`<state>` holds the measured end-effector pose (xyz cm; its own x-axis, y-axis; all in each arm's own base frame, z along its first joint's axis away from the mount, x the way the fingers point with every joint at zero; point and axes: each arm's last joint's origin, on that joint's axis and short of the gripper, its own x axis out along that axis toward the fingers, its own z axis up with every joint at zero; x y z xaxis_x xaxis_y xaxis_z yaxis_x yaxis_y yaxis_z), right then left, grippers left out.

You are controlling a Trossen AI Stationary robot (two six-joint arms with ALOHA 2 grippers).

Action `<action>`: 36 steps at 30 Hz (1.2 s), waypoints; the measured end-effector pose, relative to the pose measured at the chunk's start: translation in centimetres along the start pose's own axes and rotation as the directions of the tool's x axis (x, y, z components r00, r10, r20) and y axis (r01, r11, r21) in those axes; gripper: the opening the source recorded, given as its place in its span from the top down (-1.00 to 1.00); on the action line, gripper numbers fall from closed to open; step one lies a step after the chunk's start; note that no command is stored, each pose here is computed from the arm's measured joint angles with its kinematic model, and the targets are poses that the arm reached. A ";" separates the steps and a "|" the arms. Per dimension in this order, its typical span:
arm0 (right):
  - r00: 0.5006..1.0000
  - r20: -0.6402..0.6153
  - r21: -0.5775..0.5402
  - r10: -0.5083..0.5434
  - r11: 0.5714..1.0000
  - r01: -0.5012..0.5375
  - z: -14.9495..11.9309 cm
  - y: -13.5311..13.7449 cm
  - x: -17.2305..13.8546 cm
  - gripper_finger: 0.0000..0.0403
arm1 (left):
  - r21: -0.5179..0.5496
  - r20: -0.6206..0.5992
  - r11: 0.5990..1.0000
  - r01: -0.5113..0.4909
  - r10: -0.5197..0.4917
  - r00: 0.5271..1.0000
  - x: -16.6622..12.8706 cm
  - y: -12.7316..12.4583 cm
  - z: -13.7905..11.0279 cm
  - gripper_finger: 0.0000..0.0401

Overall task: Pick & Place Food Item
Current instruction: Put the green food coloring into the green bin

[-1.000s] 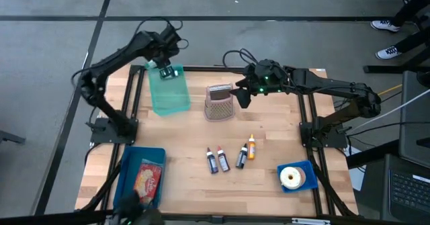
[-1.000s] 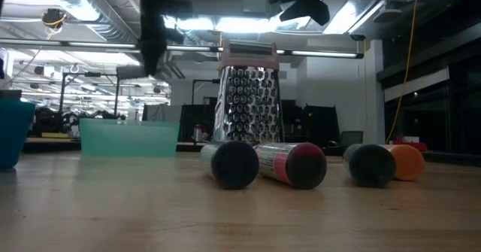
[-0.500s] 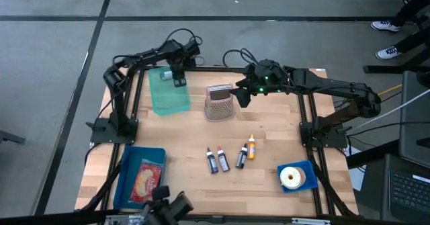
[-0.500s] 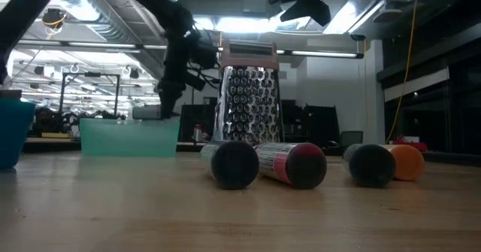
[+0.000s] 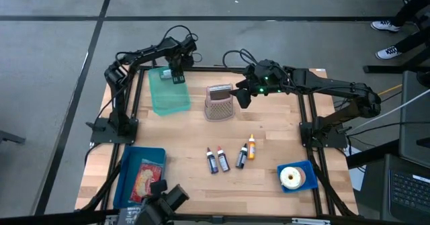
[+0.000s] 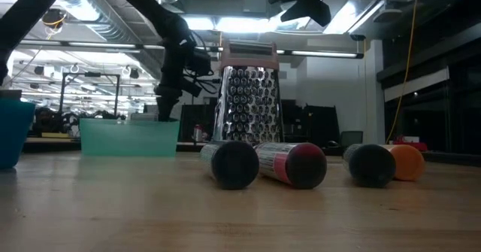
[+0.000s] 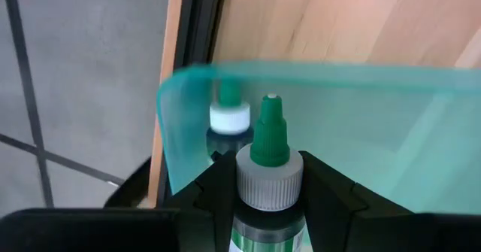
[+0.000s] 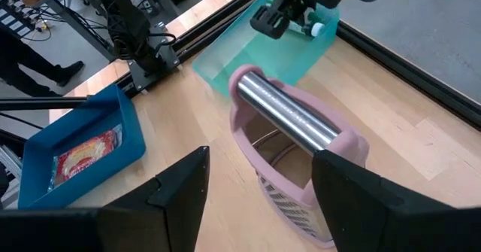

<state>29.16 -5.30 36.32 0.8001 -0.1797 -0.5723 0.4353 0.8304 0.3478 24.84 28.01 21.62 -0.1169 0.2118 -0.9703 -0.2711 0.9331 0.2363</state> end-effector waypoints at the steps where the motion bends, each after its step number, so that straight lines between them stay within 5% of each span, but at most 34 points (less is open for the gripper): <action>1: 1.000 0.000 0.000 0.000 1.000 0.000 0.0 0.0 0.0 -0.15 | 0.002 -0.011 1.000 0.006 -0.006 1.000 0.0 0.1 -0.2 0.43; 25: 1.000 -0.001 -0.001 0.002 1.000 -0.002 0.0 0.1 0.0 -0.15 | -0.044 0.001 0.995 0.091 -0.091 0.996 0.5 -0.6 0.2 0.43; 30: 1.000 -0.012 -0.002 -0.002 1.000 0.002 -0.1 0.0 0.0 -0.15 | -0.070 0.058 0.986 0.150 -0.146 0.988 -1.3 -1.2 -0.3 0.43; 36: 1.000 -0.023 -0.004 -0.006 1.000 0.006 -0.2 0.0 0.0 -0.15 | -0.106 0.240 0.988 0.115 -0.087 0.967 -6.0 -0.9 -1.7 0.43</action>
<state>29.05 -5.19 36.13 0.7880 -0.1727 -0.5910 0.4382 0.8316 0.3413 24.12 25.36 27.29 0.1402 0.1937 -0.9710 -0.3823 0.9152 0.1274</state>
